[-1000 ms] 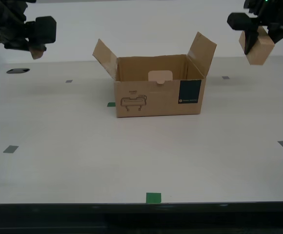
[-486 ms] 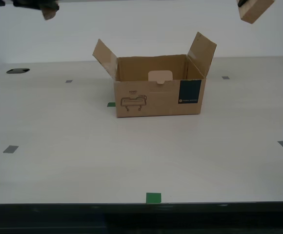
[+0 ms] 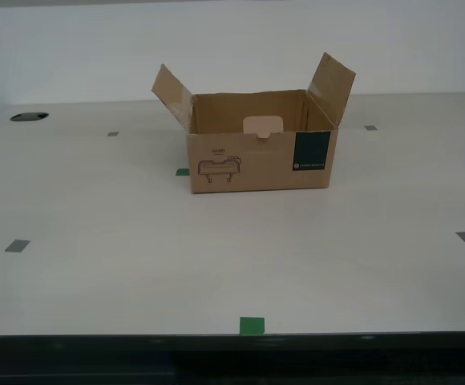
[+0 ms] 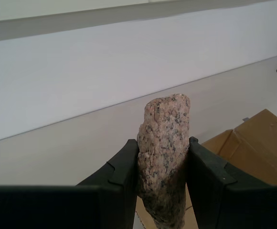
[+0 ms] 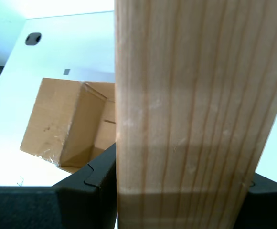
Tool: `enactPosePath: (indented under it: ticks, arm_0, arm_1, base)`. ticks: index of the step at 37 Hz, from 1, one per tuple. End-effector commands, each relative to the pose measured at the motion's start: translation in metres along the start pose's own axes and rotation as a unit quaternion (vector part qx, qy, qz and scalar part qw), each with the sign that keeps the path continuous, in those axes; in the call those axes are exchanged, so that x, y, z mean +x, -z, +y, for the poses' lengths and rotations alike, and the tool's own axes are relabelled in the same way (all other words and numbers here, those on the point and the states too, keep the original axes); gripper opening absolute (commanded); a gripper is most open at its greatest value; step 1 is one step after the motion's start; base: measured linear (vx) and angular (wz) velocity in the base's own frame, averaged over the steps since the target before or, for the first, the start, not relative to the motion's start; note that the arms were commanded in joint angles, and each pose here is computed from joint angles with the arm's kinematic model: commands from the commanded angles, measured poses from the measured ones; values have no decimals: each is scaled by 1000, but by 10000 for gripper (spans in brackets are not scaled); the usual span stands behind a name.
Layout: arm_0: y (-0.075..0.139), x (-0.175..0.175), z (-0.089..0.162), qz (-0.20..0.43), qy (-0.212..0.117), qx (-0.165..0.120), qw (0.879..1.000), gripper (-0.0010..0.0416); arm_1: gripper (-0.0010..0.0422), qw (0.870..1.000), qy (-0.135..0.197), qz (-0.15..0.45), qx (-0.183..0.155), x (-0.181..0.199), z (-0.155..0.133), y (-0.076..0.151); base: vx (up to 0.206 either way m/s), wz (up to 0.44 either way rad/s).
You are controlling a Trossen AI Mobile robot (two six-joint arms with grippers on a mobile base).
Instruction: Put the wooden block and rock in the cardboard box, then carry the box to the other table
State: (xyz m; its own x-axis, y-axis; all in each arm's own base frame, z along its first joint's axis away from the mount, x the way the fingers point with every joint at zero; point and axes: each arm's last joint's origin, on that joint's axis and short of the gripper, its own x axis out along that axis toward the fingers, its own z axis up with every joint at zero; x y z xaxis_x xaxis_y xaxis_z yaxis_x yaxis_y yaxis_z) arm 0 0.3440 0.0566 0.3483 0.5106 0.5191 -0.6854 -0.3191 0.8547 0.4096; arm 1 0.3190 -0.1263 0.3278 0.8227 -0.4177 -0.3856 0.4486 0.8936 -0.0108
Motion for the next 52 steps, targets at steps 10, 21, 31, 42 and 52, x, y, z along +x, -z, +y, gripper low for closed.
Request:
enactPosePath:
  ticks: [10,21,31,42,52]
  arm_0:
    - [-4,19,39,-24,-50,-63,996,0]
    - [-3,31,66,-46,-82,-110,989,0]
    - [10,53,66,-54,-94,-130,986,0]
    - [25,74,55,-66,-96,-141,983,0]
    - [27,81,52,-97,-102,-154,978,0]
  arm_1:
    - [-1,999,26,-12,18,1,-17,-3]
    - [-1,998,55,-29,22,5,-24,4]
    - [-1,996,70,-51,25,11,-25,20]
    - [-1,994,80,-65,25,13,-25,30]
    - [-1,993,79,-88,28,13,-25,26]
  base:
    - [0,0]
    - [0,0]
    - [0,0]
    - [0,0]
    - [0,0]
